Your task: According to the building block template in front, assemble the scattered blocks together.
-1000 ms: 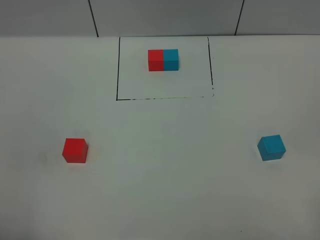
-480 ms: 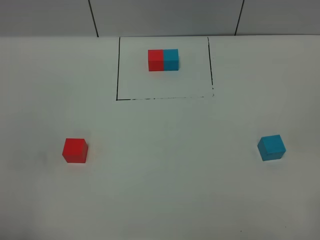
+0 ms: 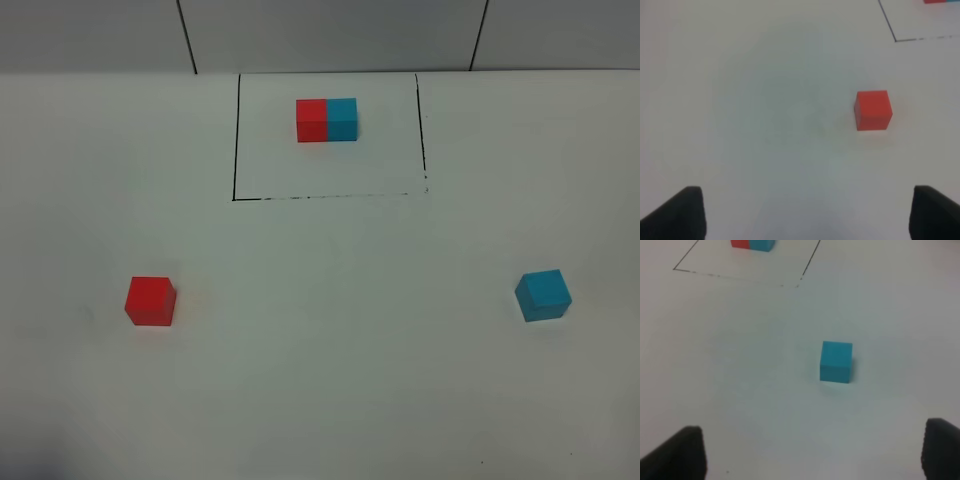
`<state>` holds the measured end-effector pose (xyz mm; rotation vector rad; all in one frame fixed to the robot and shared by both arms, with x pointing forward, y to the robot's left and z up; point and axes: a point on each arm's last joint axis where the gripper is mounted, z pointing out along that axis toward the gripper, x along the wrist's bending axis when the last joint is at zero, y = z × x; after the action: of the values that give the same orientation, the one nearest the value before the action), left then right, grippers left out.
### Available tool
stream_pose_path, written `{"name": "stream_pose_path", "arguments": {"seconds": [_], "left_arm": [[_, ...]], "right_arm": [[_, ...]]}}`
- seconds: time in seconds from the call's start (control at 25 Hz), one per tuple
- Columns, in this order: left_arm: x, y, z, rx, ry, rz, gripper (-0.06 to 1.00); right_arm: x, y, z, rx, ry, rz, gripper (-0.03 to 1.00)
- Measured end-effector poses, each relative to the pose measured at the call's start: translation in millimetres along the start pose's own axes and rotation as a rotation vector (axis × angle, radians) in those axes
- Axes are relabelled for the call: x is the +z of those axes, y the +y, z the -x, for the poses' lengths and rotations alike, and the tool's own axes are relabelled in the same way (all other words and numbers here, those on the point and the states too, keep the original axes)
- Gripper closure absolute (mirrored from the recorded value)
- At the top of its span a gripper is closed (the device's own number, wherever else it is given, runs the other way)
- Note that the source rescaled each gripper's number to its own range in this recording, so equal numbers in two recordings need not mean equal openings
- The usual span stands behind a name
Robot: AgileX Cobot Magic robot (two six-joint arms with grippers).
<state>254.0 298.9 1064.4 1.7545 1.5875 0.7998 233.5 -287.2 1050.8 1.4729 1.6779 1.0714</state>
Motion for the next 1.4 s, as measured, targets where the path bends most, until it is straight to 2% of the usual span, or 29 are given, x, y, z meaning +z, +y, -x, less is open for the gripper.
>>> {"name": "stream_pose_path", "arguments": {"seconds": [0.08,0.2,0.32,0.48,0.64,0.76,0.92,1.08,1.4], "left_arm": [[14,18,-1,-0.035,-0.007,-0.11,0.16],[49,45,0,-0.081,-0.039,-0.364,0.16],[92,67,0,-0.104,-0.05,-0.572,0.16],[146,87,-1,-0.125,-0.063,-0.752,0.16],[191,102,9,-0.096,-0.078,-0.818,0.16],[223,104,31,-0.042,-0.094,-0.847,0.16],[259,98,56,0.002,-0.035,-0.874,0.16],[284,86,65,-0.016,-0.006,-0.892,0.16],[312,74,76,-0.067,-0.06,-0.868,0.17]], "right_arm": [[0,0,0,0.0,0.0,0.0,0.18],[0,0,0,0.001,0.0,0.0,0.18],[0,0,0,0.001,0.0,0.0,0.18],[0,0,0,0.001,0.0,0.0,0.18],[0,0,0,0.001,0.0,0.0,0.18],[0,0,0,0.001,0.0,0.0,0.18],[0,0,0,0.001,0.0,0.0,0.18],[0,0,0,0.001,0.0,0.0,0.18],[0,0,0,0.001,0.001,0.0,0.18]]}}
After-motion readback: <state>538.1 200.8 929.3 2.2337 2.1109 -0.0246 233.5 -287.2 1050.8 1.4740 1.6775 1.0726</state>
